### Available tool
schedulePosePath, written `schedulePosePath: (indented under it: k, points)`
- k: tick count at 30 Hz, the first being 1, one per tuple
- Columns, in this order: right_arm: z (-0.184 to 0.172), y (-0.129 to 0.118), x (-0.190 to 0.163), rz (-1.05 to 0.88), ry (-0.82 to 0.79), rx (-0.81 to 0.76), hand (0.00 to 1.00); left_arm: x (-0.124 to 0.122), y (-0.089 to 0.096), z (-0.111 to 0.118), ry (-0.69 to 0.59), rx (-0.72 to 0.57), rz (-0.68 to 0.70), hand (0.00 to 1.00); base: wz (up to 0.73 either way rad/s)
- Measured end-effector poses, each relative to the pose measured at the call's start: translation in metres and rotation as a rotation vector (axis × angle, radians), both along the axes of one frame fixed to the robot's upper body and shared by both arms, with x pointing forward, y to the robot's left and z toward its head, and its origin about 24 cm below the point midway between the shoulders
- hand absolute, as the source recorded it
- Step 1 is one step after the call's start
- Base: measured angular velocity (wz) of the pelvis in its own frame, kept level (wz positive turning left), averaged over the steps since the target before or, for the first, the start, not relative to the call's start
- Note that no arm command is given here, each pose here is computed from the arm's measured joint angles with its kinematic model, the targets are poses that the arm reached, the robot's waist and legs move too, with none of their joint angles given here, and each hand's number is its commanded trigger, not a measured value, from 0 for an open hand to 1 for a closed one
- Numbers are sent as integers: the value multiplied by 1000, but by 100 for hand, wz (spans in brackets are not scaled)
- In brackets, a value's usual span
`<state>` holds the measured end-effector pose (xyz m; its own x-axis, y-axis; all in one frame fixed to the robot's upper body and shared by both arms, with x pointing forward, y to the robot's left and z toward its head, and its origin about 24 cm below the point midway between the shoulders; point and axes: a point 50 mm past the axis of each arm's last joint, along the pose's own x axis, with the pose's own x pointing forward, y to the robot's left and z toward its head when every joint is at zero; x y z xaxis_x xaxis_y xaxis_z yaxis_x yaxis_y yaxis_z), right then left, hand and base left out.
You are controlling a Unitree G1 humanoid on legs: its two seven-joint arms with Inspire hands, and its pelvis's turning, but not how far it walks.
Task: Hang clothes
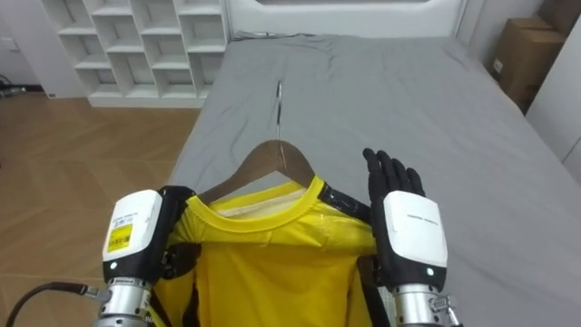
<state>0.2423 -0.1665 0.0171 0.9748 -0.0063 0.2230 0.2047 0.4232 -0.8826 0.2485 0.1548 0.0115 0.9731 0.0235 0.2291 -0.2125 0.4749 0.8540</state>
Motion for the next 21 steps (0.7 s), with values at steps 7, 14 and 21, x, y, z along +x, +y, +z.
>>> schedulePosePath:
  k: [7,14,21]
  points:
    - [-2,1,-1,19,17,-21,0,-2,-5,-1,-10,2,-13,100,0]
    - [-4,3,0,38,51,-29,0,-2,-8,-1,-15,23,-29,100,0]
    - [-16,4,6,23,121,-12,0,-3,-14,2,-50,72,-57,100,0]
